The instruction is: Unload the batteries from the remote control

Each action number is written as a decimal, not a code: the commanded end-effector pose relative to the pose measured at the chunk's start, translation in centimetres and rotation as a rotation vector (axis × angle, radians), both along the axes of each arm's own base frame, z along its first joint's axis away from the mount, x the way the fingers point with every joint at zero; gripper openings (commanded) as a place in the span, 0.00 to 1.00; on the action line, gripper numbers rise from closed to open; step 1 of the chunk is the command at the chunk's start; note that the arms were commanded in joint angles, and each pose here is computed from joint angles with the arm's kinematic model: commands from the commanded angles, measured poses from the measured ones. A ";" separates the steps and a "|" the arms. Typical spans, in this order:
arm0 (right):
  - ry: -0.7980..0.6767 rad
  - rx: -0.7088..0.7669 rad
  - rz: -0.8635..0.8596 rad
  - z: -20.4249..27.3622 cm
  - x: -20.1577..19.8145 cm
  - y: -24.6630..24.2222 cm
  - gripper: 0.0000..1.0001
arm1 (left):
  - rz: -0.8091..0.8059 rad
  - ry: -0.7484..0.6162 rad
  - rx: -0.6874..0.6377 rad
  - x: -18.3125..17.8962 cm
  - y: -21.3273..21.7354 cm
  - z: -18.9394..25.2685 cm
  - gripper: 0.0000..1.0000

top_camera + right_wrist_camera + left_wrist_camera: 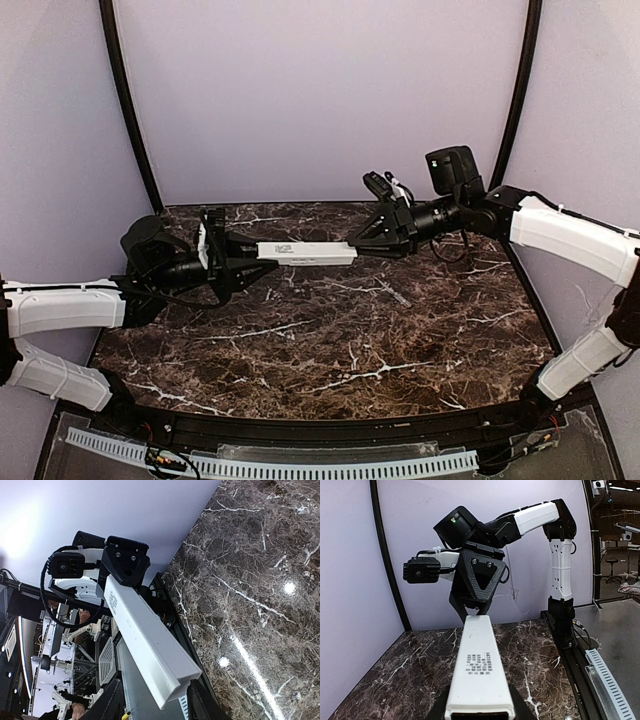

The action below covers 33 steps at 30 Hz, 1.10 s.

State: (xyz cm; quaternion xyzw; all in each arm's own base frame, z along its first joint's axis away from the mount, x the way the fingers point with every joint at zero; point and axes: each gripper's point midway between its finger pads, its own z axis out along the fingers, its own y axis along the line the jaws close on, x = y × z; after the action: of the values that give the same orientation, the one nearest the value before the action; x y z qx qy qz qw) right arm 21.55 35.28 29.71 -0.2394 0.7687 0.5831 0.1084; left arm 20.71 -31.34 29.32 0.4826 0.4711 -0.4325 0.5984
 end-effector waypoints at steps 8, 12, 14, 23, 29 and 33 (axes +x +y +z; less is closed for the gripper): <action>-0.043 0.026 -0.003 1.5 0.2 -0.2 0.37 | -0.002 -0.030 -0.005 -0.1 0.2 0.6 0.00; -0.042 0.027 -0.002 1.4 0.0 -0.2 0.37 | 0.000 -0.030 -0.003 -0.1 0.1 0.5 0.00; -0.043 0.028 -0.001 1.4 0.0 -0.2 0.36 | 0.000 -0.028 -0.002 0.0 0.1 0.5 0.00; -0.042 0.029 -0.002 1.2 -0.1 -0.3 0.30 | 0.002 -0.022 0.002 0.1 0.0 0.3 0.00; -0.039 0.027 -0.002 1.0 -0.1 -0.3 0.25 | 0.003 -0.017 0.005 0.2 0.0 0.2 0.00; -0.040 0.027 -0.001 1.0 -0.1 -0.3 0.21 | 0.003 -0.016 0.007 0.2 0.0 0.1 0.00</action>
State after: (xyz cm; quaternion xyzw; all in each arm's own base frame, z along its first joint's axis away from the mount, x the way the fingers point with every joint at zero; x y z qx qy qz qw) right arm 21.56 35.29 29.86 -0.2414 0.7676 0.5834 0.1104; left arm 20.82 -31.40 28.82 0.4851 0.4774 -0.4297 0.5934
